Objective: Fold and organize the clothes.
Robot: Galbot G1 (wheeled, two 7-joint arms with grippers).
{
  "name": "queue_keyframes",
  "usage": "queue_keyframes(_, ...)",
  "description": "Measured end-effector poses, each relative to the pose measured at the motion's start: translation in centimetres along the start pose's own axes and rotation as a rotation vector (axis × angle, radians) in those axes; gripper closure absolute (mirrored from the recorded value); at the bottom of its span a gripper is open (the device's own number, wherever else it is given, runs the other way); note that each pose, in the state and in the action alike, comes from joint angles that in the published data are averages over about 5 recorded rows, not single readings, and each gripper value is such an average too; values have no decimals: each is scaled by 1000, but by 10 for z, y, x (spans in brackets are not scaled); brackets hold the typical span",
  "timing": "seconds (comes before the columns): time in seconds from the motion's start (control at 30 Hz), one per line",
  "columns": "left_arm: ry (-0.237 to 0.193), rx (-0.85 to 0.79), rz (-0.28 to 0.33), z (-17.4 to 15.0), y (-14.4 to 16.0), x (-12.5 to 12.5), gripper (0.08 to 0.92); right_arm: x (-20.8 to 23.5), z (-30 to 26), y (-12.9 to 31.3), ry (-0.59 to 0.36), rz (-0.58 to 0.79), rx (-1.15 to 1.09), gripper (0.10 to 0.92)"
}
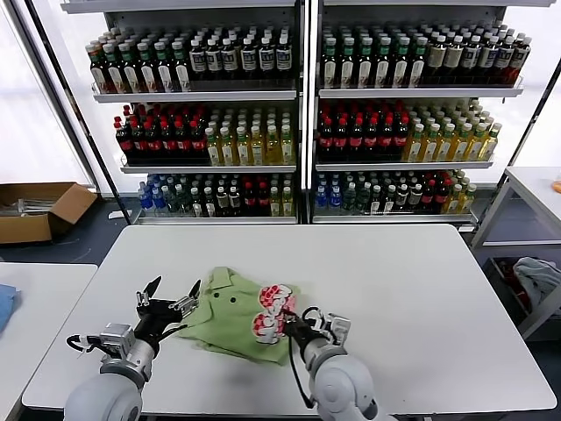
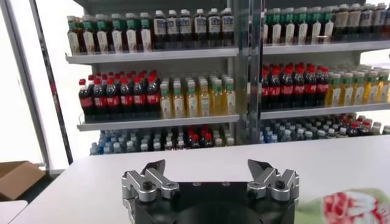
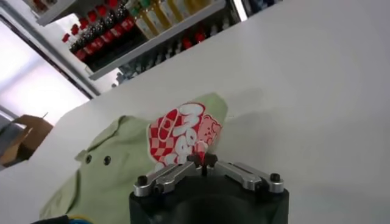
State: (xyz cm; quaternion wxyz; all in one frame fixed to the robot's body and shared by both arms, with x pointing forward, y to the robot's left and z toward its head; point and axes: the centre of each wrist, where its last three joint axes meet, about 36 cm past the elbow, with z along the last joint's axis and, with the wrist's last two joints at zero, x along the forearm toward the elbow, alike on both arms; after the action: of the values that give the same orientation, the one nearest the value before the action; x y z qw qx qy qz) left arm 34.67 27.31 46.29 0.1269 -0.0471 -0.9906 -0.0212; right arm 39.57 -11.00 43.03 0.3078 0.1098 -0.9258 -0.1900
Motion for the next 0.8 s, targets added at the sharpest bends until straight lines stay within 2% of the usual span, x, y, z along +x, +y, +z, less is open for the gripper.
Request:
queue_keyframes(0.2,-10,11,8,-3,-6,1,177,1,-19,-42,-32,65,167,905)
queue_keyframes(0.3,-10,20,14,-3,-9,1,177,-5,-30,-60,-47,94,250,873)
queue_keyframes(0.6,-9,34,16,-3,-13,6,177,-27,-60,-99,-108,214,456,625)
queue_keyframes(0.8,-5,41,18,-3,-16,8,177,-25,-72,-105,-154,255,524,451)
